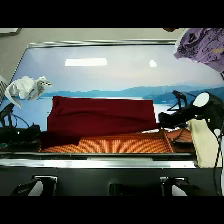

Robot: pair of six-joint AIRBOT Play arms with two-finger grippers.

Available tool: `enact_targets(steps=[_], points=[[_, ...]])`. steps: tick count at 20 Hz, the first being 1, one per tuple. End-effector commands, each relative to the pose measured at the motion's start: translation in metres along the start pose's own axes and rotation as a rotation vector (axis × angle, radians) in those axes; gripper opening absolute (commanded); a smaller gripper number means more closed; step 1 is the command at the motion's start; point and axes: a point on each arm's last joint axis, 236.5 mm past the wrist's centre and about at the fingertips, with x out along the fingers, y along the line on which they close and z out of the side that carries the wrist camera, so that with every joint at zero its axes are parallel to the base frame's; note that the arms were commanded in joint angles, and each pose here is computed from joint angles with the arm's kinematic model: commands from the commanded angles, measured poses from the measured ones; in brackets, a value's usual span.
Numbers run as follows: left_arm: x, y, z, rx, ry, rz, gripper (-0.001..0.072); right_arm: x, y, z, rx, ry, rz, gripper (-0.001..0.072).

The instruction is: Fold the clothes and pants, and hang the long-sleeved shirts on hangers.

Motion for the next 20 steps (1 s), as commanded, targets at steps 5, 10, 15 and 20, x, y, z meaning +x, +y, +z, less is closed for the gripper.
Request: enact_targets(steps=[5, 10, 15, 20], points=[[0.039, 0.004, 0.094, 0.108, 0.049, 0.002, 0.0012, 0.006, -0.001, 0.079, -0.023, -0.096, -0.047, 0.0033], [0.071, -0.012, 0.156, 0.18, 0.066, -0.009, 0.0012, 0.025, -0.004, 0.115, -0.032, -0.078, -0.045, 0.0033], [0.1, -0.016, 0.194, 0.217, 0.085, -0.015, 0.0012, 0.043, -0.009, 0.138, -0.03, -0.075, -0.044, 0.0033], [0.126, -0.01, 0.21, 0.214, 0.104, -0.012, 0.0012, 0.068, 0.0, 0.149, -0.043, -0.072, -0.033, 0.0034]])
